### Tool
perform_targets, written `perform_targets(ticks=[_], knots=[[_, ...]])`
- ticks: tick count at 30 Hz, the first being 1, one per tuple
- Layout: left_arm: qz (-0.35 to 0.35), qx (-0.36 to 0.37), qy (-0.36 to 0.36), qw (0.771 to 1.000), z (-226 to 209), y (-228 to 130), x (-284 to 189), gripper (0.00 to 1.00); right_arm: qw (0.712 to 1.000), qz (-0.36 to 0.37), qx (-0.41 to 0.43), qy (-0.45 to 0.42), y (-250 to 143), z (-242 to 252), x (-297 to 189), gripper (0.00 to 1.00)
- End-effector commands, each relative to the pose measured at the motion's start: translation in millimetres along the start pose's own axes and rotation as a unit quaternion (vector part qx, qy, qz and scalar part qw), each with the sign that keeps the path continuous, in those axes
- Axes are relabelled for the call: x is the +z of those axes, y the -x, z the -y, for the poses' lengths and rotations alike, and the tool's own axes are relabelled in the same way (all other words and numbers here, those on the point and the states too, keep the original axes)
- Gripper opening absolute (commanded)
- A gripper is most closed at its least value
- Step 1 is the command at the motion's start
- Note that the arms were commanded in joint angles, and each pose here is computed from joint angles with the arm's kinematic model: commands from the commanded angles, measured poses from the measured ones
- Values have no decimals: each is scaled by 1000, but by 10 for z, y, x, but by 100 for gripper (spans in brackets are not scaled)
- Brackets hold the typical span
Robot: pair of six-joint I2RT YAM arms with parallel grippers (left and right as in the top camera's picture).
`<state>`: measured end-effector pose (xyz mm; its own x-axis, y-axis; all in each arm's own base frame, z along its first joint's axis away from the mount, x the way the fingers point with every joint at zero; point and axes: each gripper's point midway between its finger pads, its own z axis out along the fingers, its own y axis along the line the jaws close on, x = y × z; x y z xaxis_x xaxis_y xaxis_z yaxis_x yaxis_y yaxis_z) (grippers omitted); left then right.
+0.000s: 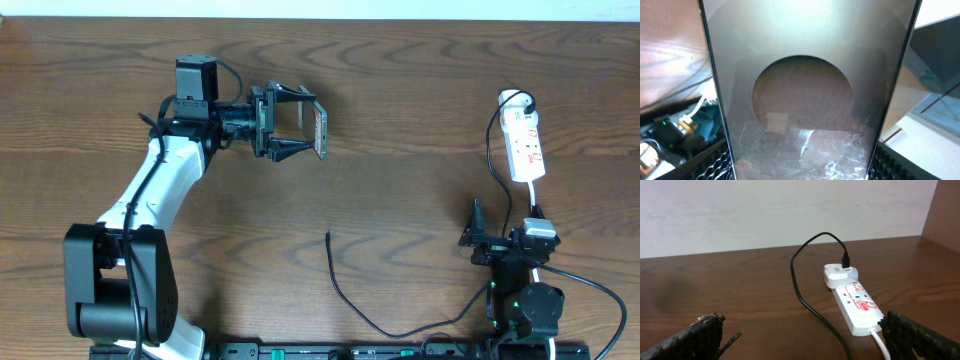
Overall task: Plug charger to phone and switch on socket
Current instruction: 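Lift the phone with the left gripper and raise it upright, then rotate the held phone with the left gripper toward the center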
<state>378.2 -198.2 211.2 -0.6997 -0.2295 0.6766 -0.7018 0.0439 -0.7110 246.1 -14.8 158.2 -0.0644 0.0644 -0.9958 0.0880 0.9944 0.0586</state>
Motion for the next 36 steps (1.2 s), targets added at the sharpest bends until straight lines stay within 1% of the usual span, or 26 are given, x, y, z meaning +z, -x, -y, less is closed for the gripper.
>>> perform_targets(ticks=[1,4,36], knots=[[-39,-14,-5,999,166,-278,-49,7,1000,-1,1,0,-7,0,-2,99],[-48,-27,-3,998,162,-309,-52,7,1000,-1,1,0,-7,0,-2,99],[-48,-27,-4,998,165,-307,-61,7,1000,-1,1,0,-6,1,-2,99]])
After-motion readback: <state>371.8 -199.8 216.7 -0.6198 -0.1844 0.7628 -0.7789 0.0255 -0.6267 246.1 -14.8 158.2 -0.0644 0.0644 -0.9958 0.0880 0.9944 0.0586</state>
